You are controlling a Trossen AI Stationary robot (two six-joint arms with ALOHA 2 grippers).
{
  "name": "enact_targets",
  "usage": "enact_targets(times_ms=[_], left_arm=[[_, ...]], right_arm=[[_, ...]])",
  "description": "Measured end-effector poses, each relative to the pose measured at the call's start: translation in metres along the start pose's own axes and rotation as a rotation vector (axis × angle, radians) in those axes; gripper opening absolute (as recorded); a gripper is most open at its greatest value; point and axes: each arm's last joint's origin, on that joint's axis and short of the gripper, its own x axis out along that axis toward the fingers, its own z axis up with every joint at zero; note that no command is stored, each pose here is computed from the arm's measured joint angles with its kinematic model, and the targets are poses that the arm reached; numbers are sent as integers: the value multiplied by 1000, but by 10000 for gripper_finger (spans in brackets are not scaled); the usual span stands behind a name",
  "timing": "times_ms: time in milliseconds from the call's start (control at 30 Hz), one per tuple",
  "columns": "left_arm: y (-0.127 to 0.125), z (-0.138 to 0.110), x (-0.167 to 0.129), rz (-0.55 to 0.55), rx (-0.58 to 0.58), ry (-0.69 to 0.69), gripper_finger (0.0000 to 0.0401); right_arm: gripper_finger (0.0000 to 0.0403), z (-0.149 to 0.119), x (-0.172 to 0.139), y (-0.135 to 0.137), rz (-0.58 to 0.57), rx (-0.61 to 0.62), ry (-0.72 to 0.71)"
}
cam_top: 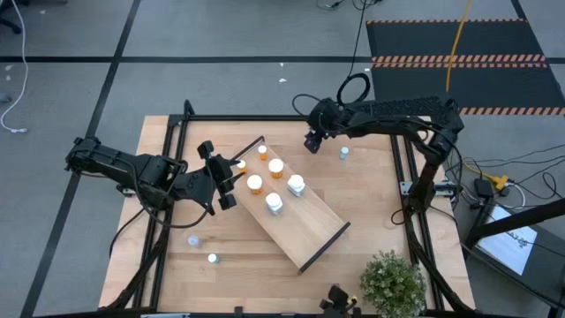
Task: Pick and place medicine bottles onto shelf by color
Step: Put the top transparent pill bottle on the shelf
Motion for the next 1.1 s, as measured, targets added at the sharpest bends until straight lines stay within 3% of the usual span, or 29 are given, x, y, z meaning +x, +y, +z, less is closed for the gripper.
enact_targets(times_ms=[367,500,633,900,1100], left_arm=[[0,0,0,0,3,1,152],[0,0,0,0,-4,1,152],[0,0,0,0,-6,-1,152],[0,0,0,-1,-10,-4,152],[1,1,1,4,-15,-4,152]], right_arm=[[116,24,-88,27,30,-57,-141],[108,24,-99,27,-37,-55,-146],[131,17,-87,25,-42,-31,-80],[223,-2,-39,22,-41,-76,-8],[246,-8,-13,17,-43,-93,10]])
